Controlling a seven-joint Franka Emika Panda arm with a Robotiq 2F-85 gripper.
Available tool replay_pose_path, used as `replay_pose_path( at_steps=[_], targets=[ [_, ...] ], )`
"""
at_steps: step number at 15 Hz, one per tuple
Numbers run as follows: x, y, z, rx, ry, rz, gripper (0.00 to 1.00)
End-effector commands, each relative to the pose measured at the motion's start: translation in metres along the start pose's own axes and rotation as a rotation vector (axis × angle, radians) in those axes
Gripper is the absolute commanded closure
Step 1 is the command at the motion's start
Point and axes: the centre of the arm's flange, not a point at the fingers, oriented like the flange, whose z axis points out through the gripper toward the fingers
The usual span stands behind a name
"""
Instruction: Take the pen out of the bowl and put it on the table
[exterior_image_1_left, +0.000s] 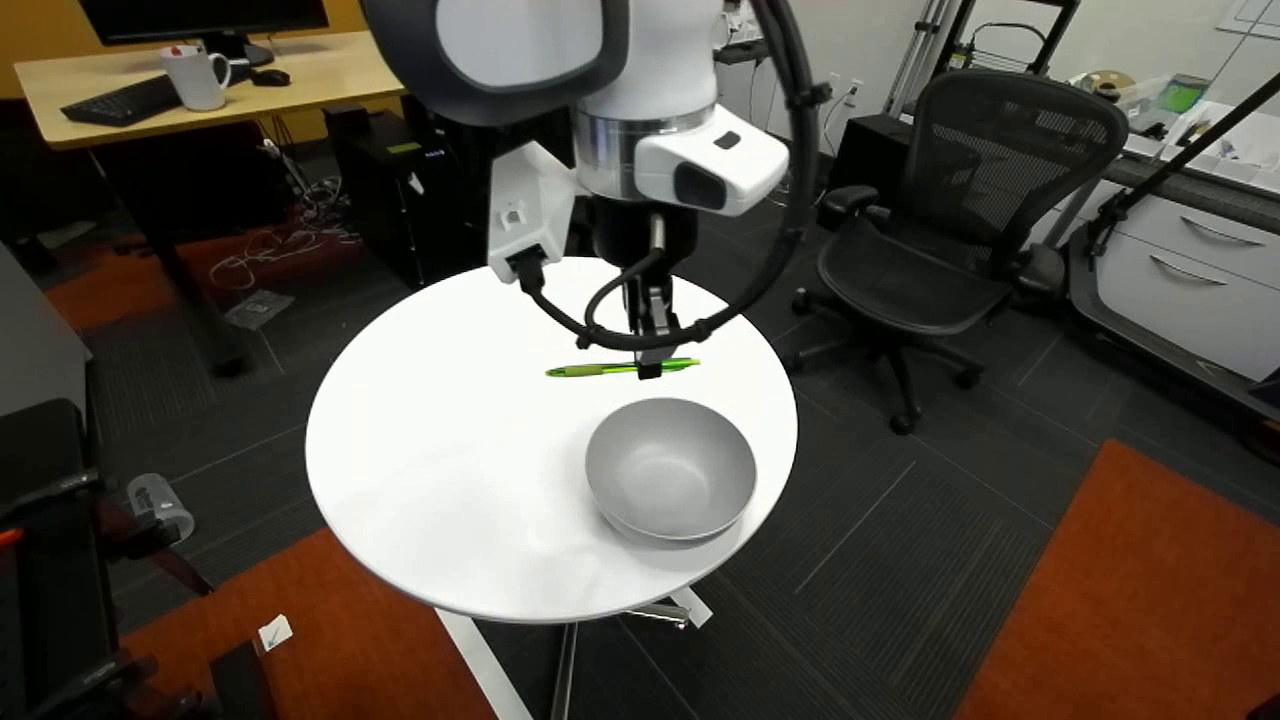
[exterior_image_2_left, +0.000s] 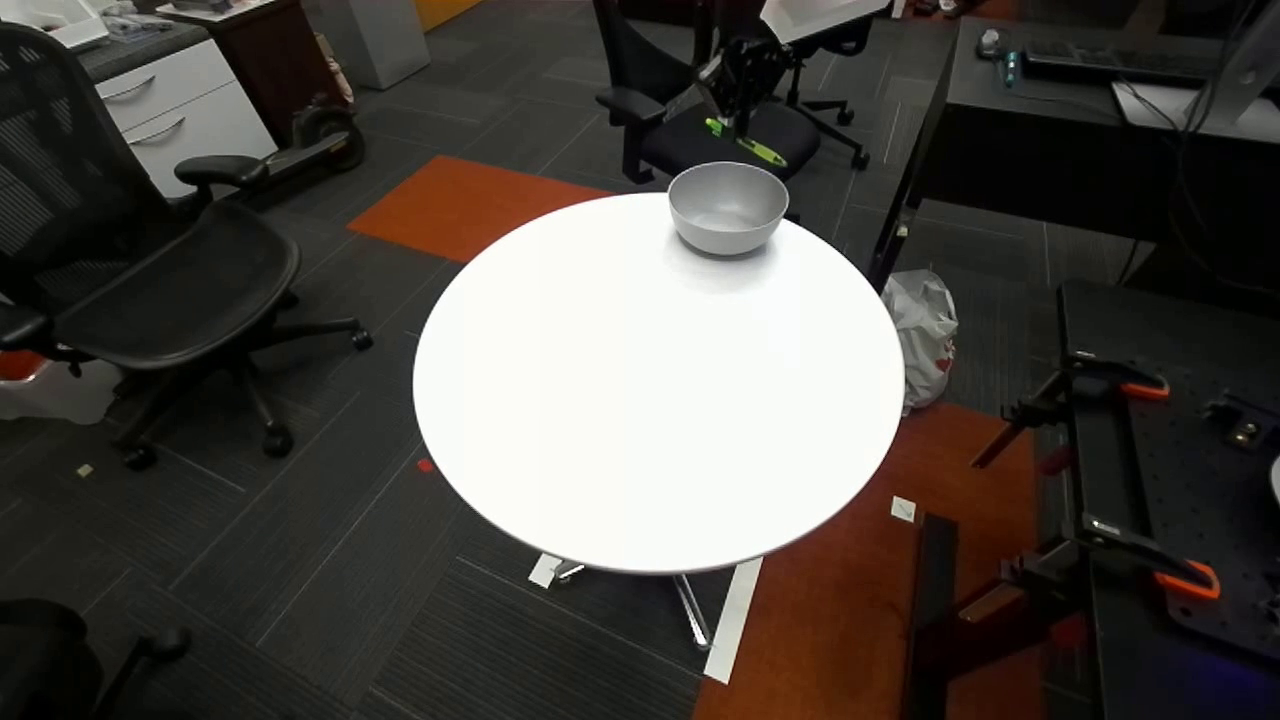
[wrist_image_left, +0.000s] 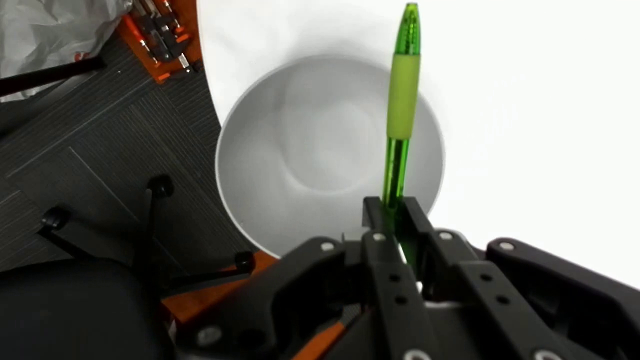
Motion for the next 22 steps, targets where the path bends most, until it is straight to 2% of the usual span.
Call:
replay_pose_path(
  at_steps=[1,6,10,11,14,22],
  targets=[
    [-0.068,-0.017,-0.022,0.014,0.003,-0.059,0.97],
    [-0.126,-0.026,-0.035,0.042,-0.011,-0.113,0.97],
    [-0.155,-0.020,-0.015,0.078,-0.047,-0.114,0.97],
    [-0.161,-0.022,-0.006,0.067,-0.051,-0.096,0.97],
    [-0.173,-0.024,0.019,0.042,-0.034,-0.064,0.97],
    [-0.187,-0.033,0.080,0.047,0.003,-0.028,0.97]
  ],
)
